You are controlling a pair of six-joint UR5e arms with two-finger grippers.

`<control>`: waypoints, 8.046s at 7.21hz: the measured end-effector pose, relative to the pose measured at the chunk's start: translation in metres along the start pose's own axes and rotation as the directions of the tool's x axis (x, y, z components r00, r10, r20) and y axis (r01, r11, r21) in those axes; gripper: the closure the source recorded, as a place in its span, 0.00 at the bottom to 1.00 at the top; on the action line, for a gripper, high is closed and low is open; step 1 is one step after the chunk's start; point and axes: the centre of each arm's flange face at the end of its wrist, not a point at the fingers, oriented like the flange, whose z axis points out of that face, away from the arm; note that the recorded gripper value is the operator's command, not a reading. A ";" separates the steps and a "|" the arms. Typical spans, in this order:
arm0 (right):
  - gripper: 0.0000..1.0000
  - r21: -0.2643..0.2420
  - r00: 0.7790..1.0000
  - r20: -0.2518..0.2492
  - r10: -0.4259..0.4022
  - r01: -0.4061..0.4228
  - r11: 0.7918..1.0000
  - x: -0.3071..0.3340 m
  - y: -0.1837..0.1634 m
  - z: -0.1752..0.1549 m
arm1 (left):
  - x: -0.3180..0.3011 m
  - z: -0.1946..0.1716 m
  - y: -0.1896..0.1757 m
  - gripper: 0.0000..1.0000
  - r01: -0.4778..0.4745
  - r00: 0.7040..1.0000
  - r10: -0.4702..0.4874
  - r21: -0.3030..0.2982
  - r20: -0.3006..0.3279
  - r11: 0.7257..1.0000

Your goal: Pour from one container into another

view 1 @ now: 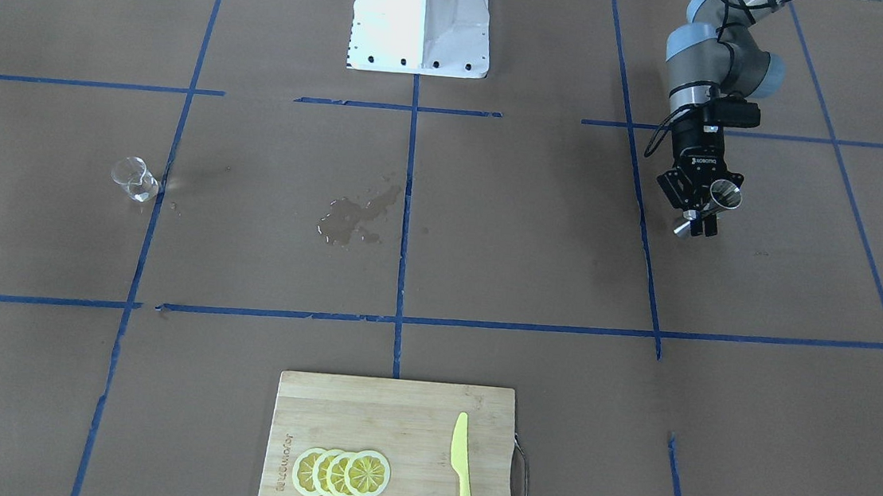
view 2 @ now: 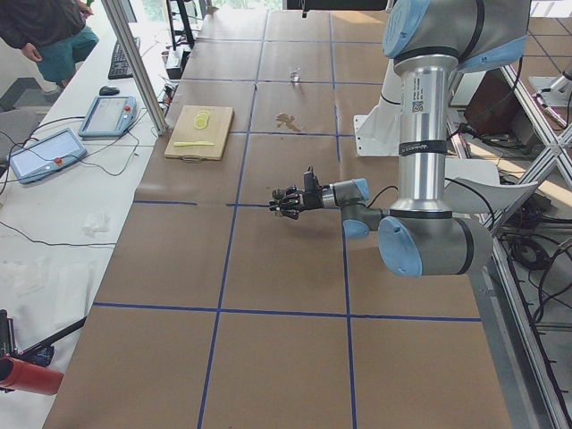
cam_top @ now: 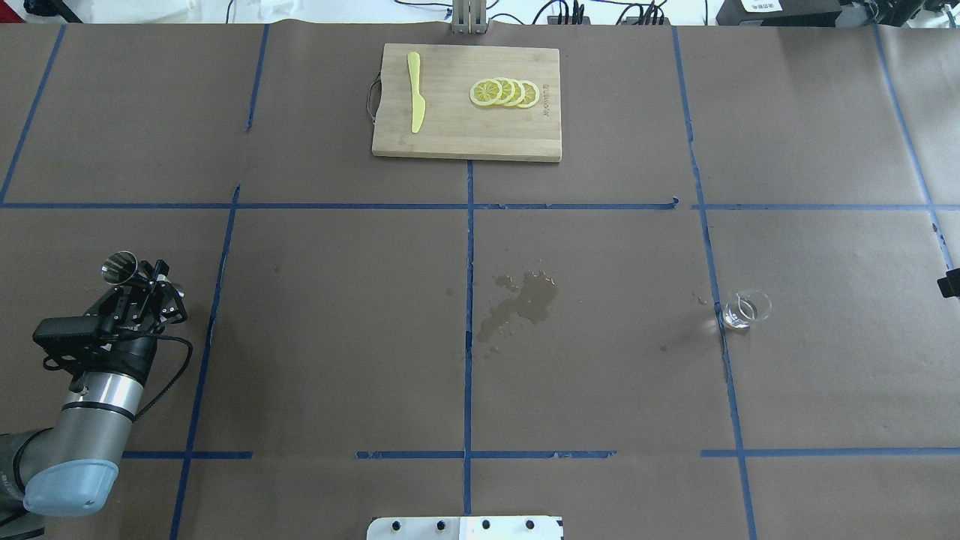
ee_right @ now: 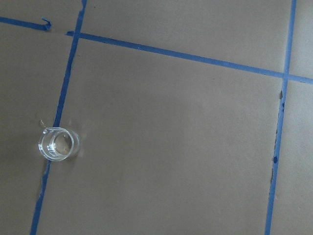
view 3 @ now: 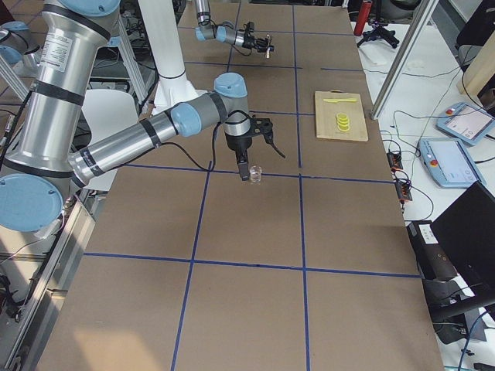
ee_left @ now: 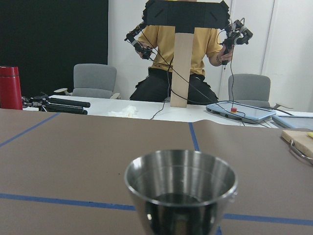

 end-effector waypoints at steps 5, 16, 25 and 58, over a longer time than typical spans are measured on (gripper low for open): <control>0.00 0.004 1.000 0.001 0.004 -0.004 1.000 0.001 -0.001 -0.001 | 0.005 0.005 0.020 1.00 -0.044 0.999 0.043 0.061 0.019 0.997; 0.00 0.002 1.000 -0.001 -0.009 0.009 1.000 0.004 -0.001 0.000 | 0.018 -0.009 0.036 1.00 -0.045 0.999 0.045 0.032 -0.010 0.998; 0.00 0.004 1.000 -0.001 -0.012 0.012 1.000 0.004 -0.001 0.000 | 0.023 -0.013 0.040 0.00 -0.053 0.998 0.054 0.019 -0.020 0.998; 0.00 0.024 1.000 -0.001 -0.008 0.008 1.000 0.008 -0.001 -0.009 | 0.000 -0.155 0.036 0.00 0.192 0.933 -0.247 -0.216 -0.264 0.957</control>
